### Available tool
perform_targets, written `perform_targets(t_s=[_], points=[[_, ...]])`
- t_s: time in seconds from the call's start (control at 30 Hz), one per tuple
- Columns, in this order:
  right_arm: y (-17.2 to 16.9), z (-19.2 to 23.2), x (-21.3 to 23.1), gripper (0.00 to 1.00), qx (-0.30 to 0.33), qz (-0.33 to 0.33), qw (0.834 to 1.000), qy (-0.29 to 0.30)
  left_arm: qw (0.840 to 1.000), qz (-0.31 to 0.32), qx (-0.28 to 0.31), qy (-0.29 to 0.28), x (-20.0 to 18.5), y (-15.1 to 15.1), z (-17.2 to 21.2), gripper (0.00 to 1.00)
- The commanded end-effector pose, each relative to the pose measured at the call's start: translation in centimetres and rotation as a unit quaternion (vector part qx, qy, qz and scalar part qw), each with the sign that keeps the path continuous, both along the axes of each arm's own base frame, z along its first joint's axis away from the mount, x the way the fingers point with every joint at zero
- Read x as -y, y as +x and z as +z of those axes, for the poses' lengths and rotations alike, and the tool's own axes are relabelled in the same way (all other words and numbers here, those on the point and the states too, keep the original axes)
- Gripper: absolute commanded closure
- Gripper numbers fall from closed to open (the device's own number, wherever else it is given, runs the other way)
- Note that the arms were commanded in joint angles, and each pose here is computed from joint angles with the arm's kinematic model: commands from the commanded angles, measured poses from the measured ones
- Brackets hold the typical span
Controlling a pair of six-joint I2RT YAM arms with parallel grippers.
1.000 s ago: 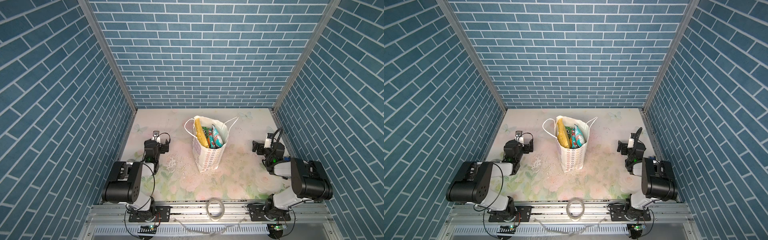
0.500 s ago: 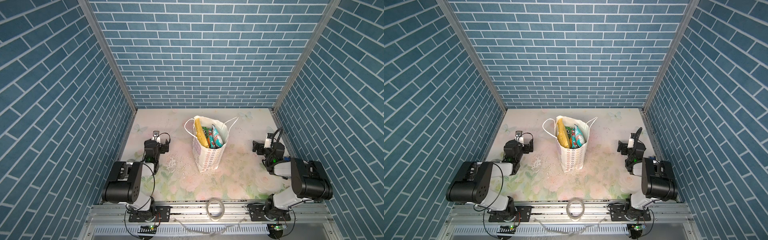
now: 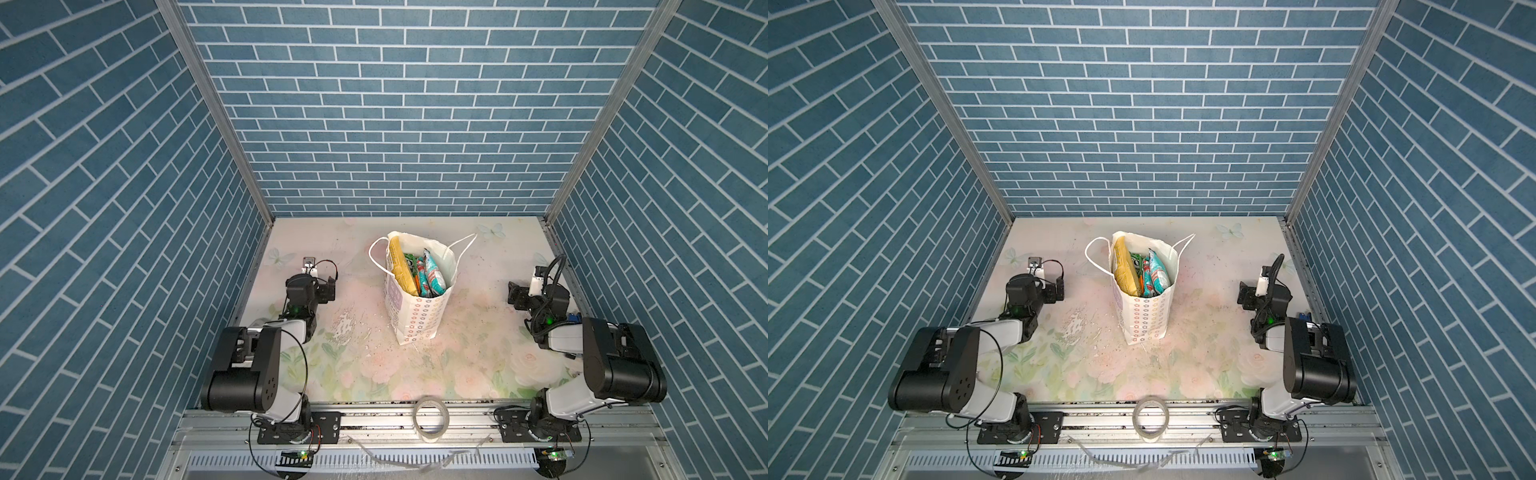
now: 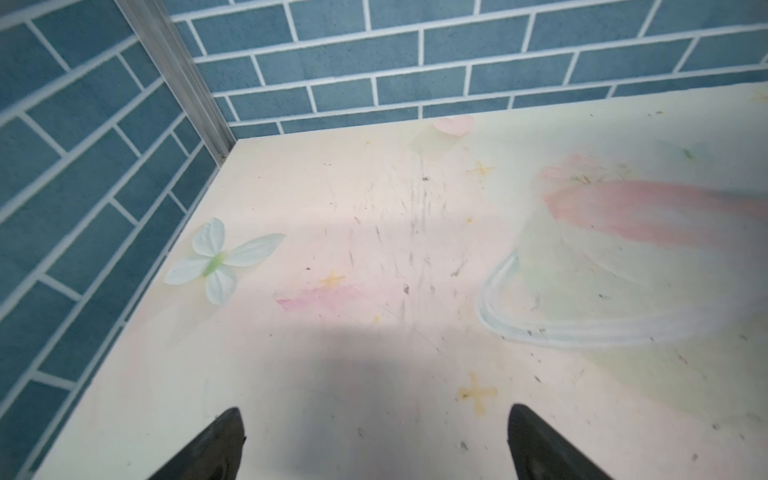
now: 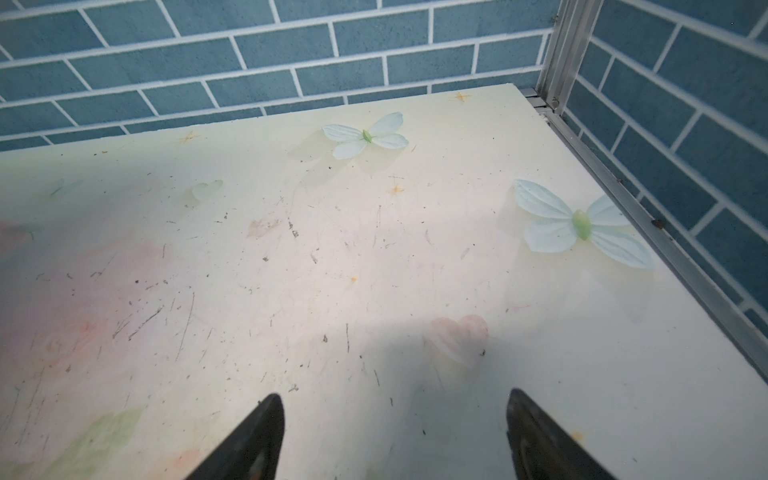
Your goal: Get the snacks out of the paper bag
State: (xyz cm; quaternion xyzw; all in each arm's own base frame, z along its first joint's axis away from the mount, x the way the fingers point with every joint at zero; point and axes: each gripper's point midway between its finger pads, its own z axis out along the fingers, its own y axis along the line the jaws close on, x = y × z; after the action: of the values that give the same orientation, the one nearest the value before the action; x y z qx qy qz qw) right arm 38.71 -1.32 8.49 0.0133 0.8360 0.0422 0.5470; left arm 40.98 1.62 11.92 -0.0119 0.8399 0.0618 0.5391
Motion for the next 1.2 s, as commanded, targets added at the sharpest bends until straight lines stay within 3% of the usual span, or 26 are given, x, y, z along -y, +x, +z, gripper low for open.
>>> perform_targets(t_s=[0.0,0.2,0.33,0.47,0.8,1.07,1.17], points=[[0.5,3.9,1.7,0.18,0.010,-0.050,0.999,-0.011,1.000,0.015,-0.007,-0.008,-0.6,0.2,3.9,0.01],[-0.9,10.7,1.8,0.24,-0.018,-0.071,0.997,0.029,0.999,-0.021,-0.008,-0.040,1.0,-0.6,12.7,0.00],[-2.8,14.2,-0.7,0.30,-0.066,-0.032,0.993,0.094,0.996,-0.052,-0.005,-0.073,2.5,-3.8,18.0,0.00],[-5.4,17.2,-2.3,0.29,-0.078,-0.008,0.988,0.131,0.989,-0.081,-0.008,-0.120,4.0,-7.5,21.6,0.00],[-11.7,24.7,-6.4,0.25,-0.087,0.067,0.987,0.119,0.982,-0.029,-0.070,-0.172,3.9,-13.2,22.9,0.00],[-13.4,29.2,-12.9,0.43,-0.125,0.160,0.972,0.116,0.984,-0.042,-0.090,-0.151,5.6,-15.1,24.9,0.00],[-13.5,29.9,-16.0,0.46,-0.134,0.191,0.969,0.087,0.984,-0.052,-0.093,-0.145,6.4,-15.4,25.8,0.01]])
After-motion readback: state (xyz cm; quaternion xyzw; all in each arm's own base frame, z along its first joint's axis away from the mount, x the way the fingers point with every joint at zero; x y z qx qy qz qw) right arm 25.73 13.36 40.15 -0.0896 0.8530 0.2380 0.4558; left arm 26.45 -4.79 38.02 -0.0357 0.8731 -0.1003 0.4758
